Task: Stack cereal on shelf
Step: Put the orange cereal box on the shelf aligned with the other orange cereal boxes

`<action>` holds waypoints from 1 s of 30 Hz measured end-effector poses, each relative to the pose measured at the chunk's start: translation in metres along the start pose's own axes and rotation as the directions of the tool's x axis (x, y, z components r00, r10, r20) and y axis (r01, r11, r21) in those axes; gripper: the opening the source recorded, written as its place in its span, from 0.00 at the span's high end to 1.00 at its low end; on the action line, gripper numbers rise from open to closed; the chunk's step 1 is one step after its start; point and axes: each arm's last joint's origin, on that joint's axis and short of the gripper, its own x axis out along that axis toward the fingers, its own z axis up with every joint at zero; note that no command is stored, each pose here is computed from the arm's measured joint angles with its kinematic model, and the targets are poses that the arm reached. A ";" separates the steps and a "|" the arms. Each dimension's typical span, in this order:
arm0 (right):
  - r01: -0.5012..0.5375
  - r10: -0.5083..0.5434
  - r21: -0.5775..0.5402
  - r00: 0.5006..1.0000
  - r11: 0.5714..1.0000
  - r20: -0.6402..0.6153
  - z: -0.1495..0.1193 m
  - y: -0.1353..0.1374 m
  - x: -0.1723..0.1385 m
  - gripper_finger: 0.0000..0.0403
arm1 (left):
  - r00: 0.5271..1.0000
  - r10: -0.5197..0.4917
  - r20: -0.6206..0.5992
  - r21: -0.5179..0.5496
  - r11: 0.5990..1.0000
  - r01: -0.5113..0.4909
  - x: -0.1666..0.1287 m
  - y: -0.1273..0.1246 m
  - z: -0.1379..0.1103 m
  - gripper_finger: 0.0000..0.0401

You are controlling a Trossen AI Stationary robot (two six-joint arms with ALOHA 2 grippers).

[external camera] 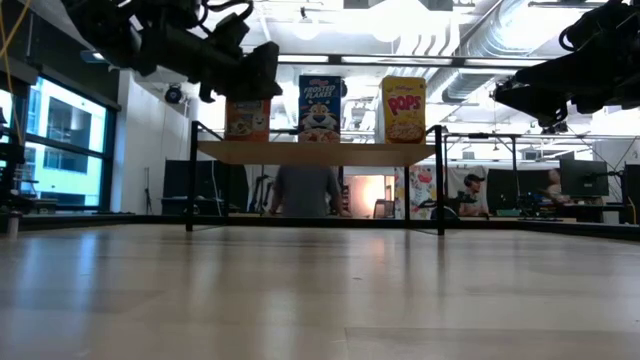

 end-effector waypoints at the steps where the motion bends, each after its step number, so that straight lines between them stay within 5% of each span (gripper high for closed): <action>1: 0.001 -0.001 0.000 1.000 1.000 0.000 0.000 0.000 0.000 0.31 | 1.000 -0.004 0.002 0.001 1.000 0.004 -0.001 -0.001 0.000 0.73; 16: 0.004 -0.004 0.000 1.000 1.000 0.000 0.000 0.000 0.000 0.31 | 0.959 0.282 -0.024 0.132 0.952 -0.277 -0.042 -0.026 -0.001 0.73; 30: 0.004 -0.004 0.000 1.000 1.000 0.001 0.000 0.000 0.000 0.31 | 0.972 0.236 -0.018 0.296 0.929 -0.220 -0.088 -0.010 0.033 0.68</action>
